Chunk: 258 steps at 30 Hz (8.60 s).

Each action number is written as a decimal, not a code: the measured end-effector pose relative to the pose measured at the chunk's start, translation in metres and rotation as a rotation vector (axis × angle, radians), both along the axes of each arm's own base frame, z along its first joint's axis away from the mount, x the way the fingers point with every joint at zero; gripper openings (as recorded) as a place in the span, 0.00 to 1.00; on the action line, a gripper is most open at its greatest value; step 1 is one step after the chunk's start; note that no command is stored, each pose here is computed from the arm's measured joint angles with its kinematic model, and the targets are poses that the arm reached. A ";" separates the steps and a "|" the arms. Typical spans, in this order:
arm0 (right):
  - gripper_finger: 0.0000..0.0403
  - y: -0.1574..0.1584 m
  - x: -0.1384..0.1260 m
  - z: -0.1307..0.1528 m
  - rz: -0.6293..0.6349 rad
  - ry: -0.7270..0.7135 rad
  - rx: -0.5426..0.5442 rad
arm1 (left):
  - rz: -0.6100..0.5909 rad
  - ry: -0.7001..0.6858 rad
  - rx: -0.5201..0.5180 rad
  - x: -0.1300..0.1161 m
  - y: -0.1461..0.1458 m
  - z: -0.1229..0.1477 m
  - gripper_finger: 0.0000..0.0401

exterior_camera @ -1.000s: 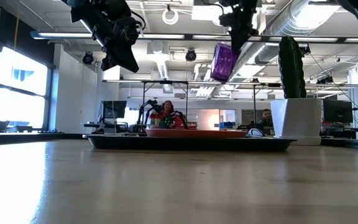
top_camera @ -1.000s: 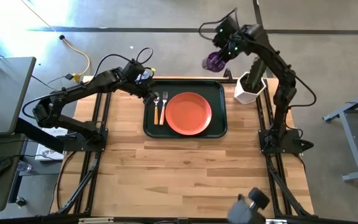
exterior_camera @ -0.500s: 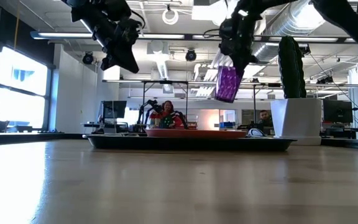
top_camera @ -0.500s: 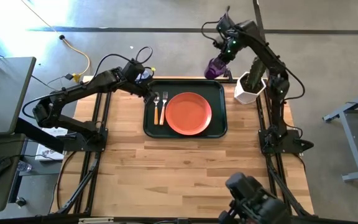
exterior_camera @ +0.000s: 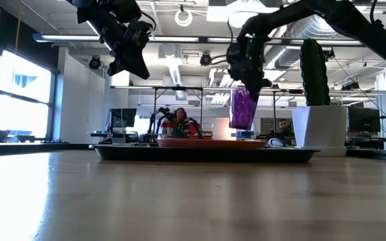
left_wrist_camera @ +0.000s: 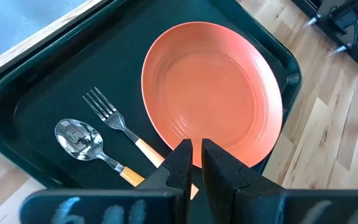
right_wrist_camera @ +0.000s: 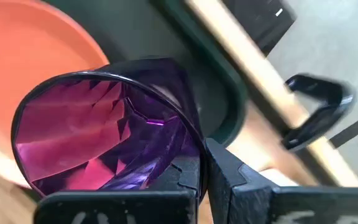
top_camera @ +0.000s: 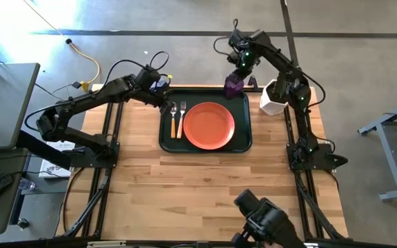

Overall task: Pick and place plate/cup/fork/spoon on tray
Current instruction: Put the purple cup on the top right of the orange plate, then adjust the light orange fork

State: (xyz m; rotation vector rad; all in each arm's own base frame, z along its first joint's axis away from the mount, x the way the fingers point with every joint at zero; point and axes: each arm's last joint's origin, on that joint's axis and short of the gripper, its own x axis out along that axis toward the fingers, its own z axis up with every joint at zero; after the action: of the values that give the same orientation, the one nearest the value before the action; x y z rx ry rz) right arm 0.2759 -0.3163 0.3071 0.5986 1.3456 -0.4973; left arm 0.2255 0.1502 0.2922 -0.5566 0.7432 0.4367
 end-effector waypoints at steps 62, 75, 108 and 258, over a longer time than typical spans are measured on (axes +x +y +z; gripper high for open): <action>0.16 0.003 0.001 -0.064 -0.017 0.190 0.033 | 0.046 0.019 0.021 -0.001 0.001 0.000 0.06; 0.16 -0.001 0.001 -0.017 -0.031 0.128 -0.069 | 0.035 0.019 0.034 0.000 0.002 0.000 0.06; 0.16 0.070 -0.034 0.118 -0.082 -0.191 -0.345 | 0.024 0.080 0.293 0.035 0.108 0.007 0.06; 0.16 0.075 -0.036 0.123 -0.101 -0.205 -0.347 | -0.104 0.494 -0.048 0.105 0.103 -0.112 0.06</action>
State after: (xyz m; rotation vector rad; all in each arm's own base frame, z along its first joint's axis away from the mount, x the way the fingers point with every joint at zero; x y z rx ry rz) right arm 0.2399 -0.2418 0.4298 0.4186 1.0089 -0.7148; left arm 0.3310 0.2530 0.1802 -0.4553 1.2527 0.4655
